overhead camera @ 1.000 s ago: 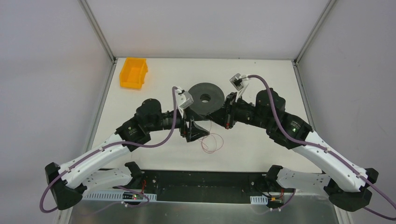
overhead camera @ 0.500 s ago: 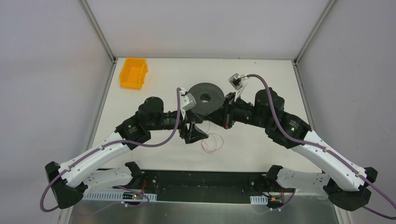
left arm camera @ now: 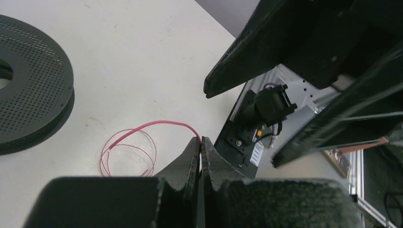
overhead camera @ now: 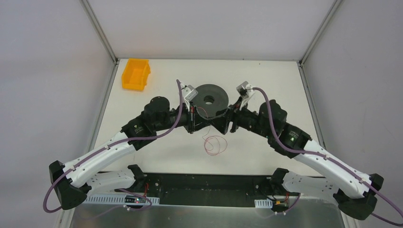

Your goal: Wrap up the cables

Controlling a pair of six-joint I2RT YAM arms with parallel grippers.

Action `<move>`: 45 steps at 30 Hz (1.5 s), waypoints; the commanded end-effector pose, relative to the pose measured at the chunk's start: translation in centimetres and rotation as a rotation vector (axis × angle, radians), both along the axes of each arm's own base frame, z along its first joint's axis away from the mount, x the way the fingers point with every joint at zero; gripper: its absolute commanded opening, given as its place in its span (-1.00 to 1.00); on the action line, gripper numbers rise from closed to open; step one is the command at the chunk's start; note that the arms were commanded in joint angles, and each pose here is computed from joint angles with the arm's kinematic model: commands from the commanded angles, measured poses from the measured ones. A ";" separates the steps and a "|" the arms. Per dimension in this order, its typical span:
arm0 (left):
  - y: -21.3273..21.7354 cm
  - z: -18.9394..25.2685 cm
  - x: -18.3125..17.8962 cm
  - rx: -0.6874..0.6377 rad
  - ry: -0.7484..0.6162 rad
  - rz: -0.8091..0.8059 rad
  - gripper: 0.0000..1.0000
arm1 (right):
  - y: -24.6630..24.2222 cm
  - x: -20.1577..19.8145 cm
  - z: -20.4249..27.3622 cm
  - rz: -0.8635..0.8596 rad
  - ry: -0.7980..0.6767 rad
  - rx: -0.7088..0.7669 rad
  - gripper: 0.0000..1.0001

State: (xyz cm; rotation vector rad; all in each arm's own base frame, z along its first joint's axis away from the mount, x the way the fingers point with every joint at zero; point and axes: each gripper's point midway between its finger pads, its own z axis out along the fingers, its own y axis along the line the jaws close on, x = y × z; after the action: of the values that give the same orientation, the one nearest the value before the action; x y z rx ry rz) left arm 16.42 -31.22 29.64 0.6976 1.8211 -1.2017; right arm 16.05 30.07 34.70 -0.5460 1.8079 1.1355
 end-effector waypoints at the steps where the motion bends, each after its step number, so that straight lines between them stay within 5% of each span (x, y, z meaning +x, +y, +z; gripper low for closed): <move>1: 0.7 3.6 1.6 -0.204 0.060 0.179 -1.00 | -2.2 1.3 1.5 -0.097 -0.284 0.133 0.29; 11: 1.5 6.3 2.0 -0.408 0.139 0.259 -1.00 | 0.5 0.1 -1.0 0.064 -0.376 0.120 0.27; 16: 1.7 6.6 2.0 -0.449 0.159 0.266 -1.00 | 0.9 1.2 -0.7 0.007 -0.371 0.150 -0.25; 20: 2.1 6.9 1.8 -0.468 0.161 0.274 -1.00 | 0.1 1.5 -0.8 -0.039 -0.372 0.171 -1.00; 23: 2.2 7.0 1.7 -0.468 0.154 0.269 -0.76 | -0.6 1.1 -0.8 -0.047 -0.382 0.197 -1.00; 26: 3.0 6.8 1.2 -0.368 0.067 0.258 -0.12 | -1.4 1.0 -1.5 -0.049 -0.350 0.130 -1.00; 30: 6.9 5.5 -0.9 -0.029 -0.120 0.214 0.28 | -2.6 0.3 -3.1 -0.008 -0.263 -0.022 -1.00; 38: 10.5 9.0 -3.8 0.182 -0.423 0.038 0.36 | -1.6 -4.5 -3.4 0.256 -0.102 -0.079 -1.00; 45: 6.8 6.4 -4.6 0.255 -0.402 -0.214 0.33 | -1.2 -8.0 -2.4 0.441 -0.070 -0.025 -1.00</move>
State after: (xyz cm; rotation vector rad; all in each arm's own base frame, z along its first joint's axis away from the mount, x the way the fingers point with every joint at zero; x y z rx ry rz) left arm 12.48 -21.81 40.09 0.9484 1.5376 -0.8494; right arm 10.69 28.93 30.26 -0.9321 1.7452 1.2352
